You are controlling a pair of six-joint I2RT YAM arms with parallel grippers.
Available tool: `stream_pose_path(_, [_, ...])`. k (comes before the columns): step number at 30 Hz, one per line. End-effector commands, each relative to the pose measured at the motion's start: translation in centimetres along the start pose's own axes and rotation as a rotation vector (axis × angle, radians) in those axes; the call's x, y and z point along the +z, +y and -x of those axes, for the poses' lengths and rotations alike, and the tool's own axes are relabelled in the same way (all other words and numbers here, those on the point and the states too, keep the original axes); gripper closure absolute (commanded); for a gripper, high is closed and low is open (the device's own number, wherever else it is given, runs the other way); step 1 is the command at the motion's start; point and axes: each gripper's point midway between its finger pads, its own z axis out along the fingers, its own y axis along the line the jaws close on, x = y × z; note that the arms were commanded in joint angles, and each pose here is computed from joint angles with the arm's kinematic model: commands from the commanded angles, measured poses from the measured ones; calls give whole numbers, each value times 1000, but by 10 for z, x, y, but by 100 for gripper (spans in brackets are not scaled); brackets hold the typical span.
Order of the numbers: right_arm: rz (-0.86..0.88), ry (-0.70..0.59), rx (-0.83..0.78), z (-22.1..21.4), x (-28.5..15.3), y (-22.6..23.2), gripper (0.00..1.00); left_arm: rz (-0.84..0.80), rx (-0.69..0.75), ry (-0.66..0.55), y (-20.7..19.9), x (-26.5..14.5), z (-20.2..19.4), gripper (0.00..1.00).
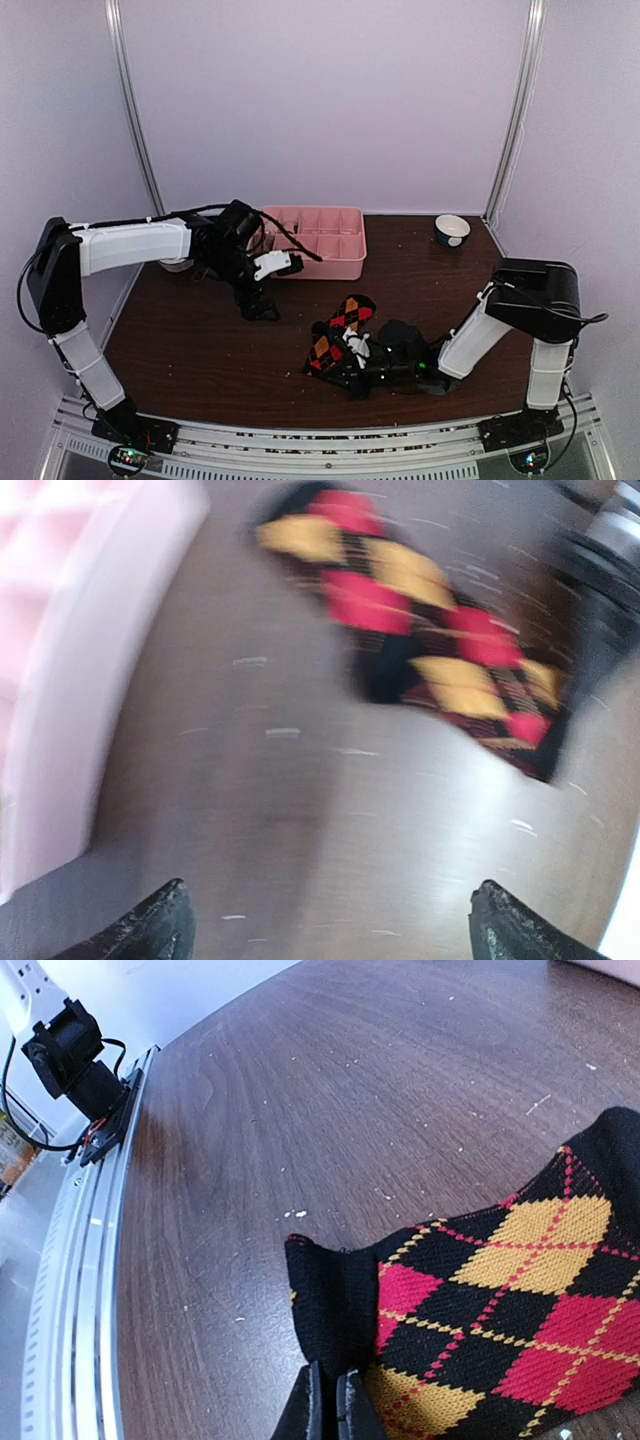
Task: Roll the socks
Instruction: Roll the sock at the center of the board.
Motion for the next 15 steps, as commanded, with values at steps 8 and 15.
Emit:
stream_pose_path(8, [-93, 415, 391, -128, -14, -35, 100, -360, 418, -68, -144, 47, 21, 32])
stream_pose_path(15, [-133, 412, 445, -138, -21, -44, 100, -442, 384, -68, -154, 71, 15, 44])
